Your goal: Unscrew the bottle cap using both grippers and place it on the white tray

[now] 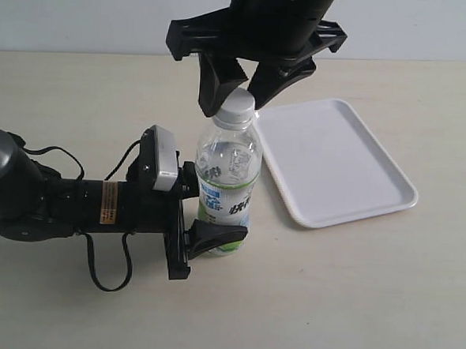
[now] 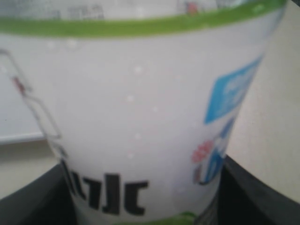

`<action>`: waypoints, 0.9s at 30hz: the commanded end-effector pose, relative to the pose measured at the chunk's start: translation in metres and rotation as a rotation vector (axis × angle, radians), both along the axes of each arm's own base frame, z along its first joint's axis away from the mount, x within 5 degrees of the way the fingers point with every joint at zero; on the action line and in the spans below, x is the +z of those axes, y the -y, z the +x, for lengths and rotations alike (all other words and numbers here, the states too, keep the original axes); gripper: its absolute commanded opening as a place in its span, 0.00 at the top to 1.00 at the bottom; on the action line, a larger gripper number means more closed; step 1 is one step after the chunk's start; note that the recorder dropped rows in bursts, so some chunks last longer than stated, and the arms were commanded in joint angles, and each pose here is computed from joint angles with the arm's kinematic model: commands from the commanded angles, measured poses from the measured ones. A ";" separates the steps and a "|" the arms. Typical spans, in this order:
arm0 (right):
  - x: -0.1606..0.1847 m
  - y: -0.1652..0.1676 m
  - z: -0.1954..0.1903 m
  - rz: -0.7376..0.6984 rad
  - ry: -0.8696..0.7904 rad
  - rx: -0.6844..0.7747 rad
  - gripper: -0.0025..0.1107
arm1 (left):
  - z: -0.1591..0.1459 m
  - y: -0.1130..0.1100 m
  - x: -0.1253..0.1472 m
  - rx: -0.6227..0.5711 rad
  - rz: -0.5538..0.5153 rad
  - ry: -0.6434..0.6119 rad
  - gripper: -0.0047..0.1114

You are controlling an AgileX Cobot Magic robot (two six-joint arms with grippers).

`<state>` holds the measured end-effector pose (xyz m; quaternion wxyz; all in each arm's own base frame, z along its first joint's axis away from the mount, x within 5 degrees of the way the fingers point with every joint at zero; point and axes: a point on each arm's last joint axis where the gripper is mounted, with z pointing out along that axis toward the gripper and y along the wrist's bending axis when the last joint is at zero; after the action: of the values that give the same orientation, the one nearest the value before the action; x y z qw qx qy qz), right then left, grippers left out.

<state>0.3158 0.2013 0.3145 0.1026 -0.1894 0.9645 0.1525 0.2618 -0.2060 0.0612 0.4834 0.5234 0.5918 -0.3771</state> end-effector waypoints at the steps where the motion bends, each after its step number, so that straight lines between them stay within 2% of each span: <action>1: 0.002 0.001 0.001 -0.005 0.022 0.021 0.68 | 0.000 0.003 0.005 -0.013 -0.022 0.016 0.95; 6: 0.002 0.001 0.001 -0.021 0.060 0.126 0.92 | 0.000 0.003 0.005 -0.013 -0.022 0.016 0.95; 8: 0.002 0.001 0.001 -0.029 0.078 0.177 0.98 | 0.000 0.003 0.005 -0.013 -0.022 0.016 0.95; 14: 0.002 0.000 0.001 -0.068 0.167 0.429 0.98 | 0.000 0.003 0.005 -0.013 -0.022 0.016 0.95; 23: 0.002 0.001 0.001 -0.158 0.366 0.988 0.98 | 0.000 0.003 0.005 -0.013 -0.022 0.016 0.95; 27: 0.002 0.001 0.001 -0.175 0.406 1.101 0.98 | 0.000 0.003 0.005 -0.013 -0.022 0.016 0.95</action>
<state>0.3148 0.2034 0.3157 0.1718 -0.6667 0.7198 0.0884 0.2620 -0.2060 0.0612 0.4819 0.5197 0.5949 -0.3792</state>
